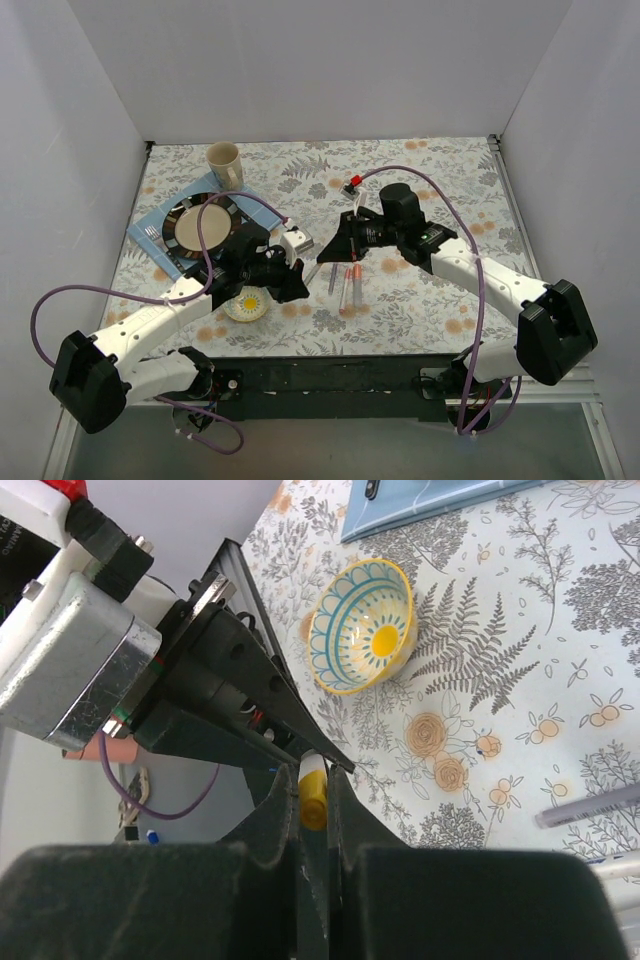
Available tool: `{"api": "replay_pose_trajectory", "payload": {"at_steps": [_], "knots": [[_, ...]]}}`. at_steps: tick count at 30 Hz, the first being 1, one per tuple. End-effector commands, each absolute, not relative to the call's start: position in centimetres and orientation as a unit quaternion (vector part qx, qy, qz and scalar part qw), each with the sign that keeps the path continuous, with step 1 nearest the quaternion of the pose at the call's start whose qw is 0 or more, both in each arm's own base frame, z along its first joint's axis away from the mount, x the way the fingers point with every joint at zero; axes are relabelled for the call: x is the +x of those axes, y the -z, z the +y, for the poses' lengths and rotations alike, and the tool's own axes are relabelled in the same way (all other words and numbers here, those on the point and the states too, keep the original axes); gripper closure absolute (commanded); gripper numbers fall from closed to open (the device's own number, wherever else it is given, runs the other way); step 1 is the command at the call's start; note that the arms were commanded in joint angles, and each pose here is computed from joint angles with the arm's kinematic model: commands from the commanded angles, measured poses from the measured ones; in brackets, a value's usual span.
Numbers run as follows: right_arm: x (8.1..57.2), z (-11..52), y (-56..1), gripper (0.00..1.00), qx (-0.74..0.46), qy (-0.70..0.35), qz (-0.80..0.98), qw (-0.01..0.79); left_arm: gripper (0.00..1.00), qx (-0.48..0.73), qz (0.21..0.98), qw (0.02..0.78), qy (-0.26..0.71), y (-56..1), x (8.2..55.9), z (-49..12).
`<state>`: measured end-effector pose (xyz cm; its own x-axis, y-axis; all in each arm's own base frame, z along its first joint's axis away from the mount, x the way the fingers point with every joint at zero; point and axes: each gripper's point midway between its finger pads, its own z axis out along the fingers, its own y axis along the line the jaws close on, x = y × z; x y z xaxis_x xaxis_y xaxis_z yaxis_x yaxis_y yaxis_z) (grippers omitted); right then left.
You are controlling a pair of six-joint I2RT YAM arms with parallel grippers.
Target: Insert the pens into the pen caps
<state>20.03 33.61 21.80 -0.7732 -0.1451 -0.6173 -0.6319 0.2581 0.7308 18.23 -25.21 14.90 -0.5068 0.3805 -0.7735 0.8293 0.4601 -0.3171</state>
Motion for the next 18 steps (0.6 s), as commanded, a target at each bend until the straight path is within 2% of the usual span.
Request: {"api": "replay_pose_trajectory", "payload": {"at_steps": [1, 5, 7, 9, 10, 14, 15, 16, 18], "knots": [[12.6, 33.1, -18.5, 0.99, -0.307, -0.54, 0.78, 0.072, 1.0, 0.343, 0.696, 0.522, 0.354, -25.7, 24.7, -27.3], [13.5, 33.8, -20.1, 0.98, -0.298, -0.557, 0.767, 0.106, 1.0, 0.348, 0.69, 0.516, 0.369, -25.5, 24.1, -27.6], [14.2, 34.4, -21.7, 0.84, -0.287, -0.567, 0.761, 0.131, 1.0, 0.354, 0.678, 0.518, 0.383, -25.9, 23.5, -27.8], [15.3, 34.9, -23.0, 0.8, -0.277, -0.568, 0.757, 0.162, 1.0, 0.357, 0.667, 0.525, 0.39, -26.2, 23.3, -27.9], [15.5, 35.0, -23.8, 0.72, -0.272, -0.574, 0.753, 0.174, 1.0, 0.358, 0.663, 0.526, 0.394, -26.4, 22.9, -27.9], [17.0, 35.7, -27.3, 0.53, -0.258, -0.59, 0.726, 0.24, 1.0, 0.362, 0.649, 0.535, 0.403, -27.0, 22.2, -27.7], [17.3, 35.7, -27.9, 0.43, -0.255, -0.591, 0.723, 0.251, 1.0, 0.362, 0.646, 0.537, 0.404, -27.1, 22.1, -27.6], [17.4, 35.6, -28.8, 0.38, -0.254, -0.594, 0.716, 0.265, 1.0, 0.362, 0.647, 0.535, 0.405, -26.9, 22.0, -27.6], [18.1, 35.6, -30.1, 0.35, -0.249, -0.596, 0.702, 0.298, 1.0, 0.364, 0.642, 0.537, 0.409, -27.1, 21.6, -27.5]]}}
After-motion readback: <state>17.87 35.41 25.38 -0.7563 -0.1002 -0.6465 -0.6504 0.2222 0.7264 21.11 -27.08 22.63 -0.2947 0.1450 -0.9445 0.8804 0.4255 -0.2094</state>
